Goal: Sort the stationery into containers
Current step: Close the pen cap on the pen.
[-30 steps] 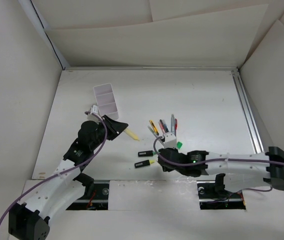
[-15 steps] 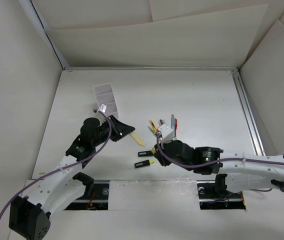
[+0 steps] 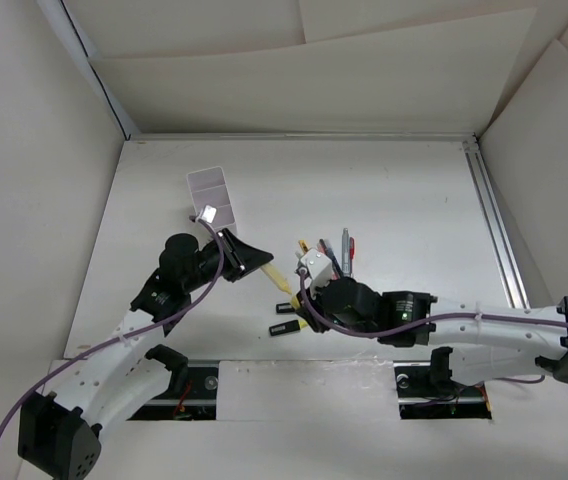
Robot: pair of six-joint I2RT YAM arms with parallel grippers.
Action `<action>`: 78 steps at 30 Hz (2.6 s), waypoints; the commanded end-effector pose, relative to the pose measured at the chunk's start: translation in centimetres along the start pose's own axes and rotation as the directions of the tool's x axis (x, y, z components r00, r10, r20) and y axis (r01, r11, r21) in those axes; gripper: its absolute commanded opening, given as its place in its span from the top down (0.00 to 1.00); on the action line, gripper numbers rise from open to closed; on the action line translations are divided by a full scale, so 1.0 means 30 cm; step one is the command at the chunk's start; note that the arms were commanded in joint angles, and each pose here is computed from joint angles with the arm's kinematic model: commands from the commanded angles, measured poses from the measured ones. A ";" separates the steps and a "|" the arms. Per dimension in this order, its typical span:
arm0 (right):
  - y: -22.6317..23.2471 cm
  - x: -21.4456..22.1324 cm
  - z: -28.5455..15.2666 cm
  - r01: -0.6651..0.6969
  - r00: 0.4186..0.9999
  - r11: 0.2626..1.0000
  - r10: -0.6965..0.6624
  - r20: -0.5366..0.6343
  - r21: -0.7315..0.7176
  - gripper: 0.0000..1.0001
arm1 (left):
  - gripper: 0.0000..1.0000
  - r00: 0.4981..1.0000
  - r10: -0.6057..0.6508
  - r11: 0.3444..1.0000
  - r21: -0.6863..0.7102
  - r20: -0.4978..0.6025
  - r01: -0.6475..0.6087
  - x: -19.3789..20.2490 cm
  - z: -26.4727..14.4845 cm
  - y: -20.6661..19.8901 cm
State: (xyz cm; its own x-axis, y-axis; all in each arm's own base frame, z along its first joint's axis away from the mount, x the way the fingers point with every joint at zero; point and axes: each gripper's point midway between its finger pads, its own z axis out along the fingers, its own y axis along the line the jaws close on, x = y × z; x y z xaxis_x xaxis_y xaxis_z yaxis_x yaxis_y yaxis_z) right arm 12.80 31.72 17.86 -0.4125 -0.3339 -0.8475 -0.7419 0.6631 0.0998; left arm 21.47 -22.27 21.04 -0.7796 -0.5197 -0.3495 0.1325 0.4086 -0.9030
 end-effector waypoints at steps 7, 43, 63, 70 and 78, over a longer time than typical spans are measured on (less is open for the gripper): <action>0.046 -0.116 -0.007 -0.004 0.996 0.999 0.007 0.083 -0.036 0.81 | 1.00 0.999 0.034 0.995 0.092 0.007 -0.034 -0.021 -0.003 -0.081; 0.011 -0.142 -0.013 0.008 0.994 1.000 -0.010 0.104 0.025 0.81 | 1.00 0.999 0.049 0.996 0.073 -0.024 -0.047 0.001 0.001 -0.051; 0.017 -0.173 0.012 0.016 0.992 0.999 -0.021 0.128 0.039 0.81 | 1.00 0.996 0.058 0.995 0.088 -0.071 -0.051 0.042 0.017 -0.060; 0.005 -0.188 0.008 -0.006 0.988 0.998 -0.003 0.156 0.058 0.82 | 1.00 0.995 0.058 0.994 0.093 -0.079 -0.051 0.045 0.021 -0.061; -0.009 -0.250 -0.030 -0.039 0.975 0.997 0.023 0.221 0.068 0.82 | 1.00 0.995 0.063 0.993 0.105 -0.084 -0.054 0.048 0.019 -0.069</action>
State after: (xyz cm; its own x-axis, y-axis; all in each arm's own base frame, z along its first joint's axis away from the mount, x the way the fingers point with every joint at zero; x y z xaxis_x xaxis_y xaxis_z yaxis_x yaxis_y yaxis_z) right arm 14.59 32.18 19.19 -0.3590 -0.3314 -0.8725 -0.7119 0.7017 0.0263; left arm 20.96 -23.84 21.30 -0.8127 -0.4621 -0.3550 0.1821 0.3772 -0.9080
